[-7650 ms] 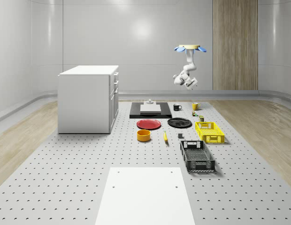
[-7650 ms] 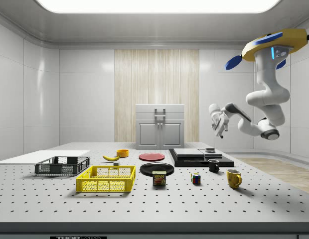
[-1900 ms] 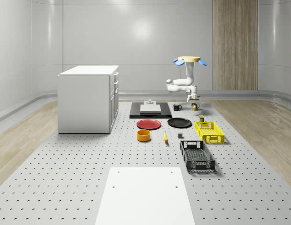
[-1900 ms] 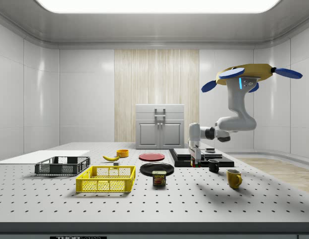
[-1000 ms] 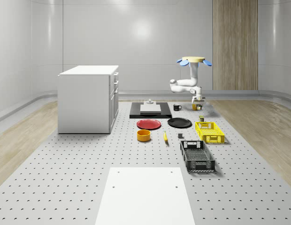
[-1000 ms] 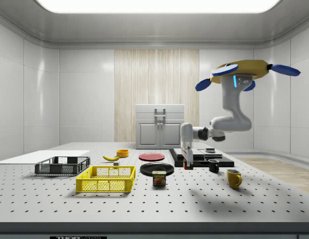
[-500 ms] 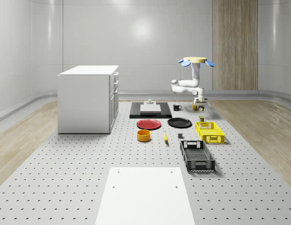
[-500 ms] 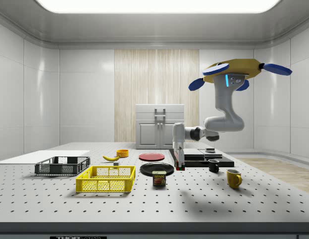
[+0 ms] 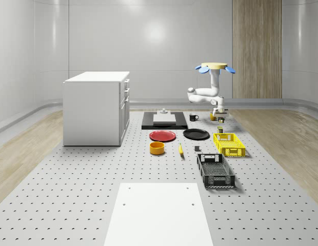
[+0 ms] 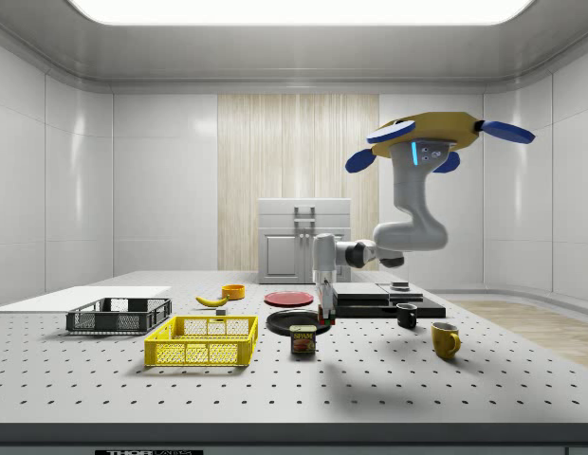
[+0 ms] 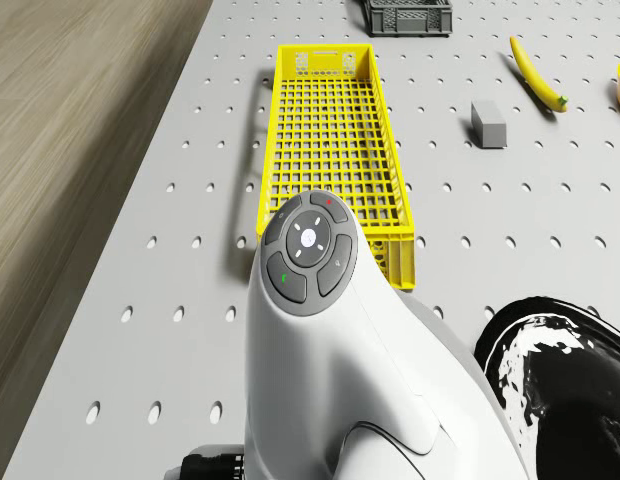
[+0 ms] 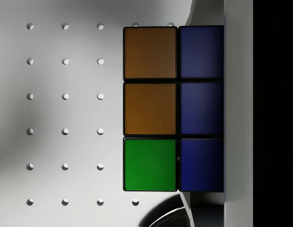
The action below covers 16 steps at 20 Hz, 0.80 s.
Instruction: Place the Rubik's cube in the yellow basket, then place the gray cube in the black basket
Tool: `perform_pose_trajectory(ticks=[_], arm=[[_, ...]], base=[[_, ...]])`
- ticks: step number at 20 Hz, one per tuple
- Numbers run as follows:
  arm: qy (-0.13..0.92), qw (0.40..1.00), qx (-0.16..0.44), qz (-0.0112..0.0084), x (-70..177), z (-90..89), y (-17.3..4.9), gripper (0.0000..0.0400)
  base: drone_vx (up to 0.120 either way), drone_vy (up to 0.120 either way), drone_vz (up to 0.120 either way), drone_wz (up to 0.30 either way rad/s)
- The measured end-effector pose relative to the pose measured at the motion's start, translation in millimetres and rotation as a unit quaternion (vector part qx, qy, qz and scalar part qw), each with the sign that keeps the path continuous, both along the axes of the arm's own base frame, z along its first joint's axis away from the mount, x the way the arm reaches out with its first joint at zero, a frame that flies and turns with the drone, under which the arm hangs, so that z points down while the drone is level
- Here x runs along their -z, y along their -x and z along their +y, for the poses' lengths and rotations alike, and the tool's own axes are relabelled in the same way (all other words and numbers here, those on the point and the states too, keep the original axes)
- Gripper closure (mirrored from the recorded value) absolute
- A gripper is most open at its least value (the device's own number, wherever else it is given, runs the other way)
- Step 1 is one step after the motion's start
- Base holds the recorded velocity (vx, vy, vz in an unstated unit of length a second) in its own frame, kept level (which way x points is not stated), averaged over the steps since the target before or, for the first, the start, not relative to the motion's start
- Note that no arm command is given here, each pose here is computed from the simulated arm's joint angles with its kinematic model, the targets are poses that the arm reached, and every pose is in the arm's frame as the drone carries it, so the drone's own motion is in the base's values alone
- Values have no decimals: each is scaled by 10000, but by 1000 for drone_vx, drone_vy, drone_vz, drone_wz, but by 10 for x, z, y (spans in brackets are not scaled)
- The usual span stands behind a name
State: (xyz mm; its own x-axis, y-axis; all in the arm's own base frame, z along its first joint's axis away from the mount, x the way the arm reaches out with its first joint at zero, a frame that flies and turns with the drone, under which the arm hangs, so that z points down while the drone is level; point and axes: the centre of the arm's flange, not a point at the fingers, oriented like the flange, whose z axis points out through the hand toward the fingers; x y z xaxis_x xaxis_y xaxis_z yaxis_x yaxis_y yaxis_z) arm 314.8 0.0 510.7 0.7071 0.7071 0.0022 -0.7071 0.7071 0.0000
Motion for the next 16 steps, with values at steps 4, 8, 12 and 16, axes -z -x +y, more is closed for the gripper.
perform_pose_trajectory(ticks=[4, 8, 12, 16], arm=[[0, 10000, 0, 0, 0, 0, 0, 75], [0, 10000, 0, 0, 0, 0, 0, 75], [0, 10000, 0, 0, 0, 0, 0, 75], [0, 10000, 0, 0, 0, 0, 0, 75]], base=[[120, 0, 0, 0], [120, 0, 0, 0], [120, 0, 0, 0], [120, -20, 0, 0]])
